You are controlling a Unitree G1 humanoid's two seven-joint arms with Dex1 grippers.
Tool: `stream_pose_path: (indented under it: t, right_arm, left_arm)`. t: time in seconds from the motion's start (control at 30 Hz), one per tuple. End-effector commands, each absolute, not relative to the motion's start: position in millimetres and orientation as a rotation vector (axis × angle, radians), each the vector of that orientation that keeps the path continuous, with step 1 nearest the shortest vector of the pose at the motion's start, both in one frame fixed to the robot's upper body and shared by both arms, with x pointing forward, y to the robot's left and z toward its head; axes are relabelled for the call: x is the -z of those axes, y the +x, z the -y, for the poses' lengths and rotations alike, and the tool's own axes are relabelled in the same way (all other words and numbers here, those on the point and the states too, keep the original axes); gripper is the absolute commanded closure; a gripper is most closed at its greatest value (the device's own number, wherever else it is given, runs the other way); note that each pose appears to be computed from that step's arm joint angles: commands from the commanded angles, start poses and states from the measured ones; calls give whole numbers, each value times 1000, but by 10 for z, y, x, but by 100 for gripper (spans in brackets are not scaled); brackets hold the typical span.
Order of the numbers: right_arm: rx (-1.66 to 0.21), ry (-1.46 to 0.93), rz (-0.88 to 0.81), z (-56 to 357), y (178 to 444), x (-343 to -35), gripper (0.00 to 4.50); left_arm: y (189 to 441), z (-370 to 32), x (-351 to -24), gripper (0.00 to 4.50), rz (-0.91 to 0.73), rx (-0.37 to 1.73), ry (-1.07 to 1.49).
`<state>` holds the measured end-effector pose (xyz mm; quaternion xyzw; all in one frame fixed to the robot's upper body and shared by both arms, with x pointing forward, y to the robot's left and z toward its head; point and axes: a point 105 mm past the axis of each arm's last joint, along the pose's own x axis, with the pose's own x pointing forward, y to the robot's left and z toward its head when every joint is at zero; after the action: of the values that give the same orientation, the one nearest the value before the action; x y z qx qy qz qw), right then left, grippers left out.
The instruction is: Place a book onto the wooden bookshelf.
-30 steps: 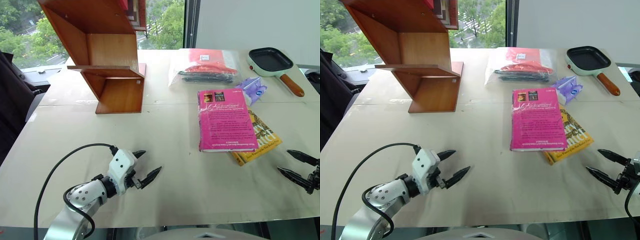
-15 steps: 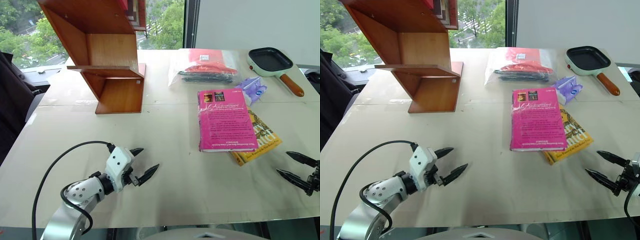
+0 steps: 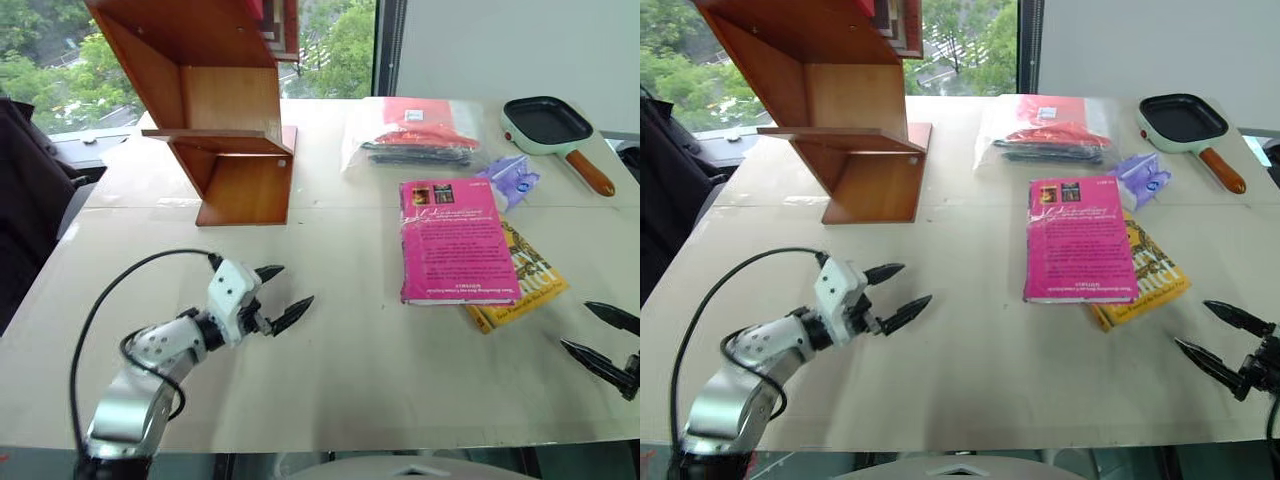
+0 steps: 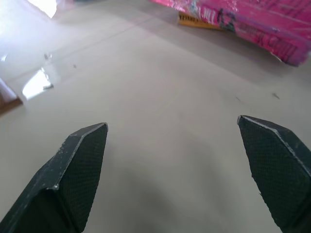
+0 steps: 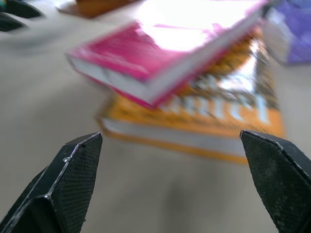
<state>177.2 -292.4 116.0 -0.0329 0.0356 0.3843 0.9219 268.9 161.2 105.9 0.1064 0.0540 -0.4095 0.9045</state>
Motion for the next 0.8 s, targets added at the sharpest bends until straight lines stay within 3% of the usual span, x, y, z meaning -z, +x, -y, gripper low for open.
stream_pose_path:
  t: [0.03,0.17,0.37,0.67,0.8]
  right_arm:
    - [-866,-49,-21,2600,1600,-1475,0]
    - [-857,-53,34,2400,1557,-1716,0]
    - [-831,-56,49,2320,1549,-1846,0]
    - [-816,-66,52,2293,1606,-1877,0]
    - [-823,-64,57,2271,1660,-1874,0]
  left_arm:
    - [2911,-1326,-1072,7,-74,959,188]
    - [3106,-954,-1141,7,-65,1025,-6]
    - [3145,-496,-1156,7,-143,1120,-228]
    - [3164,-270,-1034,7,-447,1089,-536]
    - [3198,-95,-1034,7,-637,1081,-817]
